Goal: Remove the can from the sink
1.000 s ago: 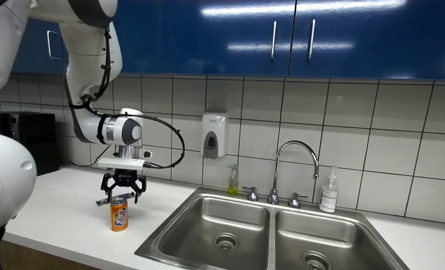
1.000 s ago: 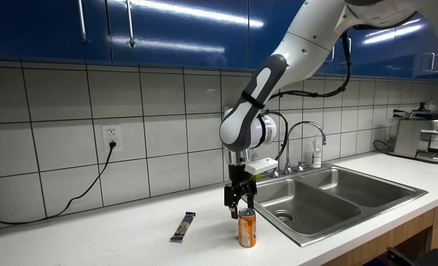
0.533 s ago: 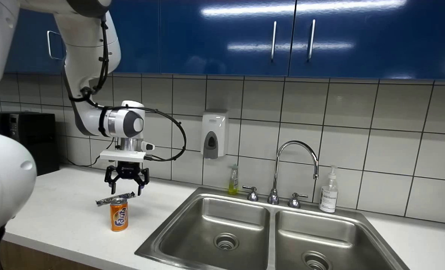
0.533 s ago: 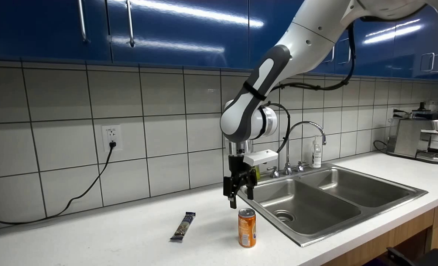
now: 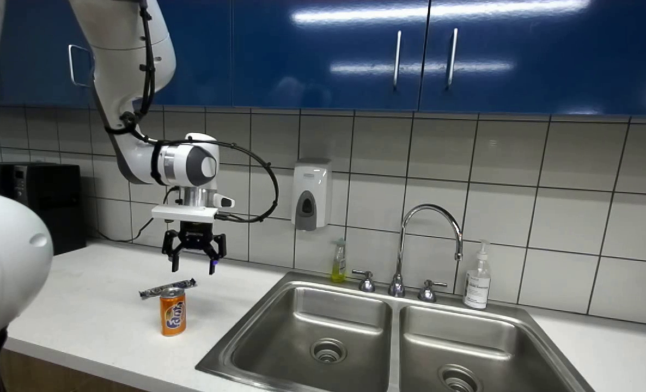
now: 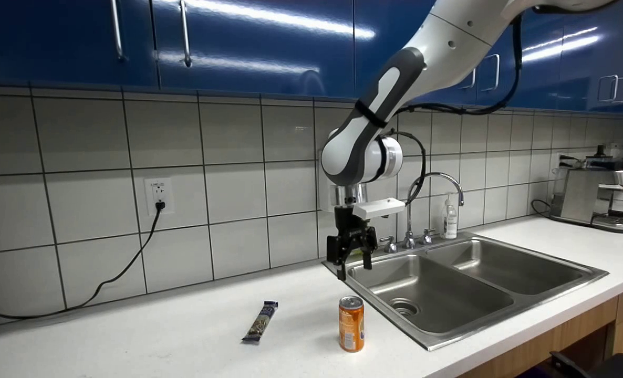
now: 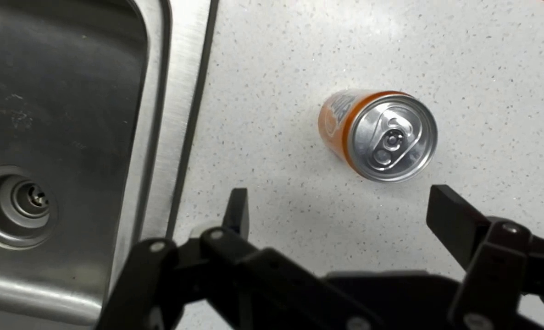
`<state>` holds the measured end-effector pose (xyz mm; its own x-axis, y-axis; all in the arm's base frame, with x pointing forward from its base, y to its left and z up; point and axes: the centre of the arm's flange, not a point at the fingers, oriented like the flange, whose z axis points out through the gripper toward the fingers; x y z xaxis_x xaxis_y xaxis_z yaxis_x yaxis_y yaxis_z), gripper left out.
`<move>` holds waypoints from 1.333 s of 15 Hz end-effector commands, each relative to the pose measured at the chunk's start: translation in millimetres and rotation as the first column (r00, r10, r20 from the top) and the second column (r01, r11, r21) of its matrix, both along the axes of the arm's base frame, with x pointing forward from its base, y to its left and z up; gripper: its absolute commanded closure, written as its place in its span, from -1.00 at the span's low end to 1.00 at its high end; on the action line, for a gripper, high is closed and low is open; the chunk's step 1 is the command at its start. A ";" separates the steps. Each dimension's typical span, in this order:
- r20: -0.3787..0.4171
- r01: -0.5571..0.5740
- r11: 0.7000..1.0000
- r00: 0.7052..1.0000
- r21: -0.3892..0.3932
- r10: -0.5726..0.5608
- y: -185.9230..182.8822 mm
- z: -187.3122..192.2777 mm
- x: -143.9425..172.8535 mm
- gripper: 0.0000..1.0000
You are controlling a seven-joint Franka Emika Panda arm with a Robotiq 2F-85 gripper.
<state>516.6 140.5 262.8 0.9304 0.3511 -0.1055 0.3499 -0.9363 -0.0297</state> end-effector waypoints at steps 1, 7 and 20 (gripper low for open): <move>-0.016 0.056 0.997 0.998 -0.045 -0.057 -20.7 22.8 -21.1 -1.00; -0.049 0.127 0.988 0.990 -0.093 -0.131 -55.7 35.5 -51.7 -1.00; -0.078 0.203 0.974 0.974 -0.099 -0.211 -96.1 64.2 -80.2 -1.00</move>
<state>436.4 44.4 327.1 0.9676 0.1374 -0.2120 0.1481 -0.9883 0.0357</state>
